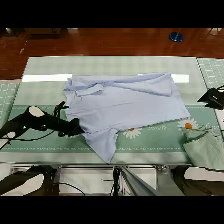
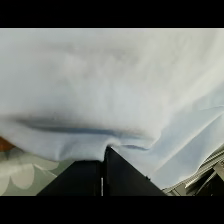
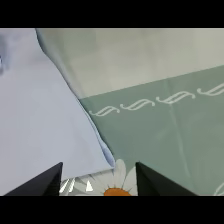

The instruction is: Fold the shirts.

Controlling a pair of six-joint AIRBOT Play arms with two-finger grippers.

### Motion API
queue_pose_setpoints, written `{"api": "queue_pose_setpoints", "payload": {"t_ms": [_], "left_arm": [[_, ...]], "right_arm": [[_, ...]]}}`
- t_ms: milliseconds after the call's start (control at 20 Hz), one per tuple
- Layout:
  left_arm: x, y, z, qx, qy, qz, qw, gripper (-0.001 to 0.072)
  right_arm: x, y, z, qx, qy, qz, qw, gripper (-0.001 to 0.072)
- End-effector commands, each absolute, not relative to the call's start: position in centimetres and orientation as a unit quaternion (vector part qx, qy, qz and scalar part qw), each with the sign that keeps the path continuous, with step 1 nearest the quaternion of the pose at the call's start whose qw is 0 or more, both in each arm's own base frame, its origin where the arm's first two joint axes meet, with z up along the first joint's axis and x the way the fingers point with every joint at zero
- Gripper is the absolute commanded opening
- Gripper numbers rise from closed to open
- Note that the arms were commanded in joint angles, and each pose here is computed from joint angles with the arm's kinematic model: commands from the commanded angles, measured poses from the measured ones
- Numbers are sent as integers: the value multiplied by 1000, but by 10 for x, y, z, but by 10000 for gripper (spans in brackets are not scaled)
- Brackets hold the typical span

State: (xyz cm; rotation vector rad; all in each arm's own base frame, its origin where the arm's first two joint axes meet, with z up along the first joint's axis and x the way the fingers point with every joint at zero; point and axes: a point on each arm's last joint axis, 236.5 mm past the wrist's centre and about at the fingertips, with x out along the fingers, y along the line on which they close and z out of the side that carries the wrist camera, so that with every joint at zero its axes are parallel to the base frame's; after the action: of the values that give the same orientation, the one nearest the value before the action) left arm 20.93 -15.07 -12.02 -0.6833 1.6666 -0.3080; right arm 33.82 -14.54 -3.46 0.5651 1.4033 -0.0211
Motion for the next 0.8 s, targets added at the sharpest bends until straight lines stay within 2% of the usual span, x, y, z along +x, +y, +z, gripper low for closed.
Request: {"api": "queue_pose_setpoints", "payload": {"t_ms": [0,100,350,650,700,750], "left_arm": [[209,-149,-123,-288,723,-136,613,32],[208,-149,-122,-287,723,-136,613,32],[208,-149,-122,-287,724,-136,613,32],[208,-149,-122,-288,724,-136,612,32],[208,-149,-122,-288,724,-137,612,32],[208,-149,-122,-288,724,-137,613,32]], "right_arm": [[325,-116,-46,327,647,54,687,554],[320,-106,-55,355,642,80,675,538],[314,-113,-75,366,645,80,666,535],[309,-94,-102,375,669,92,635,529],[313,-91,-108,370,668,88,639,515],[323,-92,-115,370,664,69,646,397]]}}
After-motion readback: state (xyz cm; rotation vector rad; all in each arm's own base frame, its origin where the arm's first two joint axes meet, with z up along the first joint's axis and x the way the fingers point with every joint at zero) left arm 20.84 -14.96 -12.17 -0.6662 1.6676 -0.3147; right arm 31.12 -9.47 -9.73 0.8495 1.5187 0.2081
